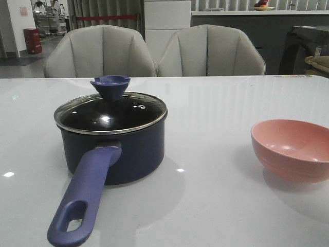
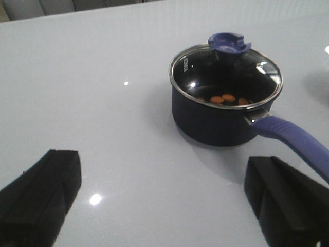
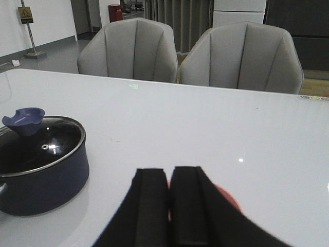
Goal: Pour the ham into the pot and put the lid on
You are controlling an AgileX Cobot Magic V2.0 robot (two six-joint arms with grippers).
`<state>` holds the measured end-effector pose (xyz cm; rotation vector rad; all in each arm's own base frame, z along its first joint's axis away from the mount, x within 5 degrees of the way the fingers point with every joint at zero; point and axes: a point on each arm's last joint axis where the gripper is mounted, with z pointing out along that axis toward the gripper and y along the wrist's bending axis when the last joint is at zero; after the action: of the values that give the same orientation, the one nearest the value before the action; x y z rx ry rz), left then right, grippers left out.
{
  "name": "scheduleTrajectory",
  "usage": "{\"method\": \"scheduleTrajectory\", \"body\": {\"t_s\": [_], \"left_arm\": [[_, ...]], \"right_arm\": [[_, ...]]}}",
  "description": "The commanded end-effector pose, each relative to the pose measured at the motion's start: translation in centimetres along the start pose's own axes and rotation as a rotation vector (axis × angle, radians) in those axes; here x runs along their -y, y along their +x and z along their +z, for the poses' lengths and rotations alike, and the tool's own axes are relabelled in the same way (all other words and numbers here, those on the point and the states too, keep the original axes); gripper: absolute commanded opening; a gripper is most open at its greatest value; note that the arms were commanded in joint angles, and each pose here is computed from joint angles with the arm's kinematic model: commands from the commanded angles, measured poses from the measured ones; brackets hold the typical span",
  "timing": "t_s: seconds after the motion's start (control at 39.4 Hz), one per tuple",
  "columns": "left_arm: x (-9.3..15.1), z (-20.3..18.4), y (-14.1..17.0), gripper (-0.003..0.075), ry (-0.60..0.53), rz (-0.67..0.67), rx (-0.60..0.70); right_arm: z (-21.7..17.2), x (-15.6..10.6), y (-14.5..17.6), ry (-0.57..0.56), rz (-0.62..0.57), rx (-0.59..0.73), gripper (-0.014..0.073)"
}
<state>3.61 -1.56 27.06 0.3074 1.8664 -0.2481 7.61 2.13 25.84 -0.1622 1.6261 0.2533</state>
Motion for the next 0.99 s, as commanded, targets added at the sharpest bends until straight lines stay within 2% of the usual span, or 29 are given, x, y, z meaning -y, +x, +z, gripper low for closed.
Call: {"method": "scheduleTrajectory", "body": {"t_s": [0.0, 0.05, 0.18, 0.23, 0.28, 0.56, 0.86, 0.96], "left_arm": [[0.07, -0.91, -1.38, 0.0595, 0.004, -0.021, 0.156], [0.08, -1.17, -1.36, 0.0480, 0.004, -0.020, 0.173], [0.07, -1.35, -1.47, 0.0087, 0.002, -0.018, 0.197], [0.06, -1.38, -1.63, 0.0147, 0.001, -0.018, 0.214], [0.05, -1.40, -1.72, 0.0170, 0.001, -0.018, 0.225], [0.05, -1.40, -1.70, 0.0113, 0.001, -0.018, 0.222], [0.04, -1.19, -1.45, 0.0113, 0.000, -0.019, 0.216], [-0.19, -0.54, -0.83, 0.0113, -0.039, -0.015, 0.219]], "right_arm": [[-0.07, 0.21, -1.44, 0.029, 0.001, 0.077, 0.0151], [-0.07, 0.21, -1.44, 0.029, 0.001, 0.077, 0.0151], [-0.07, 0.21, -1.44, 0.029, 0.001, 0.077, 0.0151], [-0.07, 0.21, -1.44, 0.029, 0.001, 0.077, 0.0151], [-0.07, 0.21, -1.44, 0.029, 0.001, 0.077, 0.0151], [-0.07, 0.21, -1.44, 0.029, 0.001, 0.077, 0.0151], [-0.07, 0.21, -1.44, 0.029, 0.001, 0.077, 0.0151], [-0.07, 0.21, -1.44, 0.029, 0.001, 0.077, 0.0151]]}}
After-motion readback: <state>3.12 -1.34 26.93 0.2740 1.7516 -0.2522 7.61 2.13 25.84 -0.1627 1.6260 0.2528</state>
